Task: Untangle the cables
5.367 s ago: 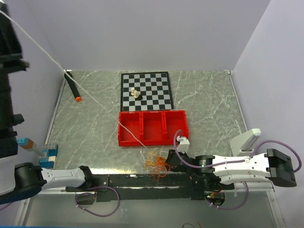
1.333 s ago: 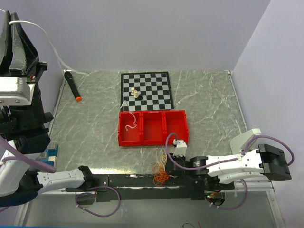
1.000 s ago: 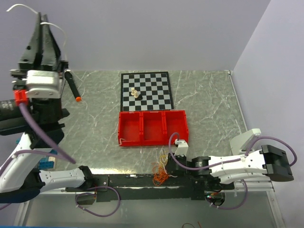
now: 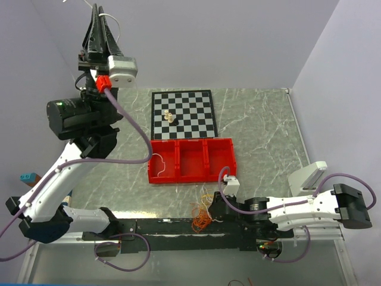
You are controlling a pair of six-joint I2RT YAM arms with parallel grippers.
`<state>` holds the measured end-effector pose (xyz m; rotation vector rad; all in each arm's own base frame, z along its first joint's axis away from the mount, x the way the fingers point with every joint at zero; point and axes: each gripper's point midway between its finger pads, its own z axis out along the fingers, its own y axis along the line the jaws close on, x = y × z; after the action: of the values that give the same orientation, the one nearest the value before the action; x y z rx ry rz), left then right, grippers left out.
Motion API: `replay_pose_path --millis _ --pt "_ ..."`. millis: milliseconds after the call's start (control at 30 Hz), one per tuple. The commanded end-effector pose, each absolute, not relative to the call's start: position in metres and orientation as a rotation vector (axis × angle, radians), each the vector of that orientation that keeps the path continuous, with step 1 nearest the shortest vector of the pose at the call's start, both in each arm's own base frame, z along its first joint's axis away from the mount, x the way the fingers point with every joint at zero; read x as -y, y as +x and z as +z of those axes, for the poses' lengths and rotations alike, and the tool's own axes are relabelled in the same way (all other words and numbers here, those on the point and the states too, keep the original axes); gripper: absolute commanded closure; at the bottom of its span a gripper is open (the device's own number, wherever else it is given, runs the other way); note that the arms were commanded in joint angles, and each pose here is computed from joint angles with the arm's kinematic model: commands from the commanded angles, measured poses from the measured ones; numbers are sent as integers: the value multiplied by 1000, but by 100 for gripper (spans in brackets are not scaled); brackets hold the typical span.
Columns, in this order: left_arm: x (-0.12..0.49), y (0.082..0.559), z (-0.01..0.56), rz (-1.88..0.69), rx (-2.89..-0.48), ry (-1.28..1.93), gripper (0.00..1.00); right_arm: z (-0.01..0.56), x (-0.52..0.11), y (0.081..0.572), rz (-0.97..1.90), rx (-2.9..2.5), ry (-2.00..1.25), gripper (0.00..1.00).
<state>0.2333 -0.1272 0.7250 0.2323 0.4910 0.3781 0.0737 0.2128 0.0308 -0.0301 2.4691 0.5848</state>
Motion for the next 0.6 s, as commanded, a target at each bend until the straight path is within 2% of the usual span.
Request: replay_pose_path --millis 0,233,567 --pt "123 246 716 368 -497 203 86 36 -214 76 604 -2441 -12 58" --pt "138 273 694 319 -560 207 86 36 -217 77 601 -2438 -15 58" --pt "158 300 633 94 -862 284 85 37 -211 78 604 -2429 8 57"
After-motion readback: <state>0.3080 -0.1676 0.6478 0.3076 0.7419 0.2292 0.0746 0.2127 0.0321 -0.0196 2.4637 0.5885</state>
